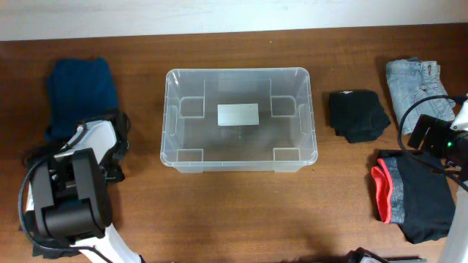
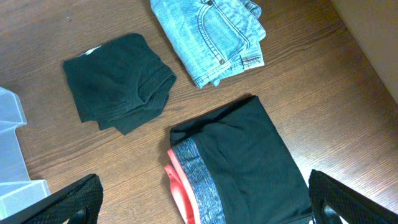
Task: Pack container
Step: 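Grasp the black trousers with the left gripper and lift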
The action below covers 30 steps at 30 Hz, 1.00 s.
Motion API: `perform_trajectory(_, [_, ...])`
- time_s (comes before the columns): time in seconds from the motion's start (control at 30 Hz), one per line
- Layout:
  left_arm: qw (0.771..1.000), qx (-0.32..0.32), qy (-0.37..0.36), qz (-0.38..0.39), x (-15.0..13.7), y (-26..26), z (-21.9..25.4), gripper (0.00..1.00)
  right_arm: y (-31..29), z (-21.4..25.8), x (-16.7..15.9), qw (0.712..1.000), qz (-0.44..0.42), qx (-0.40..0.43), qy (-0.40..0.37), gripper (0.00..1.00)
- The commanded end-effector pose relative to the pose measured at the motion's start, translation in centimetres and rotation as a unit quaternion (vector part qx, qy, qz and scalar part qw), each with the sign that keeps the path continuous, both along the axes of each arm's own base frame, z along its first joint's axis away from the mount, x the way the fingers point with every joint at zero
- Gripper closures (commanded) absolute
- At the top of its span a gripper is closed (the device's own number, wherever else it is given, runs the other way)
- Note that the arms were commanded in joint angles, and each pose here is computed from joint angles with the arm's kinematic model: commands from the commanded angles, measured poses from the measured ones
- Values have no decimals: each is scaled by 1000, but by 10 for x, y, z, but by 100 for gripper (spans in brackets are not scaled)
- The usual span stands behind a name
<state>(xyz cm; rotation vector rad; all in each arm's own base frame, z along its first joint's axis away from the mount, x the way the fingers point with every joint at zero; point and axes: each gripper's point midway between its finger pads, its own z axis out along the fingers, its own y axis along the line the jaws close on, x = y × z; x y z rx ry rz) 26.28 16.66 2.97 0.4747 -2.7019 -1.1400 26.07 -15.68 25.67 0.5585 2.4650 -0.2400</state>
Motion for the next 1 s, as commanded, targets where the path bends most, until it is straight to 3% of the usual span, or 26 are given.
perform_trajectory(0.0, [1000,10,0,13,-4,5,-3,2,-1,5,0,1000,-5,-1,-9,2])
perform_trajectory(0.4, [1000,27,-11,9,-7,9,-12,2,-1,5,0,1000,-5,-1,-9,2])
perform_trajectory(0.9, [999,47,26,2,-10,14,-40,2,-1,5,0,1000,-5,-1,-9,2])
perform_trajectory(0.97, [998,46,31,2,-11,14,-44,9,-1,5,0,1000,-5,-1,-9,2])
